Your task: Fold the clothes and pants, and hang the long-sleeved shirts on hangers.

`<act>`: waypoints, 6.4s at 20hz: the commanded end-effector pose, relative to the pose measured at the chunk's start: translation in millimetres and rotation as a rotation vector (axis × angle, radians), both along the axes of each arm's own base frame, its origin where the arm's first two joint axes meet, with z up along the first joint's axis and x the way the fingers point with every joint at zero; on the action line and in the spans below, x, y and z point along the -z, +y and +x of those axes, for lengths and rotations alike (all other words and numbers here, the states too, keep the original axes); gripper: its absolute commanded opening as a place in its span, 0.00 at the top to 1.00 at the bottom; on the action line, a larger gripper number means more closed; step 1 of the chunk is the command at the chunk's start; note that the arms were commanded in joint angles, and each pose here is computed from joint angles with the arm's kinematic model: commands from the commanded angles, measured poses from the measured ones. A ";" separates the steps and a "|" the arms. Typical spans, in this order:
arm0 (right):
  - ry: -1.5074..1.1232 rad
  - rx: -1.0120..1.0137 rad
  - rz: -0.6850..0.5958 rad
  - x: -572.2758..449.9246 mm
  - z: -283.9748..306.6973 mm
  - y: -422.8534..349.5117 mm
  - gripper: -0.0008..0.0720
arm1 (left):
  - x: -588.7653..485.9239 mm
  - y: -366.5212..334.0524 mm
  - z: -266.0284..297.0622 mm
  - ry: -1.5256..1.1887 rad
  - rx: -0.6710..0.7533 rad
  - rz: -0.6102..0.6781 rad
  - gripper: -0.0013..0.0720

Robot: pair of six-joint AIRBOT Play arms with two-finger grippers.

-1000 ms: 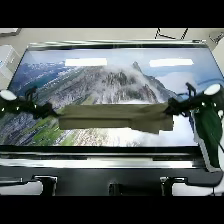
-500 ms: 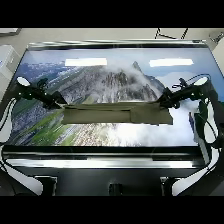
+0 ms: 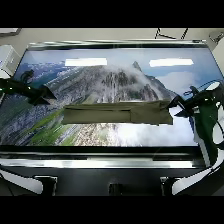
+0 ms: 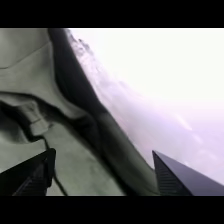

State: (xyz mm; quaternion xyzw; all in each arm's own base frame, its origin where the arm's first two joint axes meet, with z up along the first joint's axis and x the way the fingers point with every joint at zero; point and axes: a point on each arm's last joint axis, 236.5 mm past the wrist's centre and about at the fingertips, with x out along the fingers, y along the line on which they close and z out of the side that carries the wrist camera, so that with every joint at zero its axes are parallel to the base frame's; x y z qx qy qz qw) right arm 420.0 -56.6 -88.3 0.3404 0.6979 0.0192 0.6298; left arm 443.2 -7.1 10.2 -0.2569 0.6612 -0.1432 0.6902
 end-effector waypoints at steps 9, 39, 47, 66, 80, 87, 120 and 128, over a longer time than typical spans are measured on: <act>-0.054 -0.200 0.182 -11.5 6.0 112.3 0.94 | -64.3 -112.4 -6.4 -0.197 0.204 0.026 0.19; -0.402 -0.417 0.412 -178.8 -27.9 368.0 0.94 | 2.3 -184.6 16.4 -0.318 0.059 0.174 0.96; -0.222 -0.207 0.756 -83.9 -12.5 487.1 0.03 | -176.8 -5.2 -7.3 -0.619 -0.287 0.301 0.96; -0.108 -0.190 0.344 7.8 -30.1 247.8 0.83 | -182.3 -21.2 -29.8 -0.612 -0.186 0.310 0.95; -0.699 0.321 -0.017 -325.7 2.9 -53.9 0.94 | -182.5 -24.1 -29.9 -0.626 -0.154 0.318 0.95; -0.617 0.642 -0.087 -358.9 -87.7 -148.0 0.94 | -182.5 -25.0 -30.0 -0.632 -0.139 0.322 0.95; -1.048 0.222 -0.598 -379.0 6.2 -84.6 0.06 | -214.7 -22.1 39.5 -0.822 -0.154 0.624 0.95; -0.232 -0.277 -0.298 -153.6 -16.2 102.8 0.06 | -41.9 -57.3 -45.9 -0.249 0.065 0.492 0.00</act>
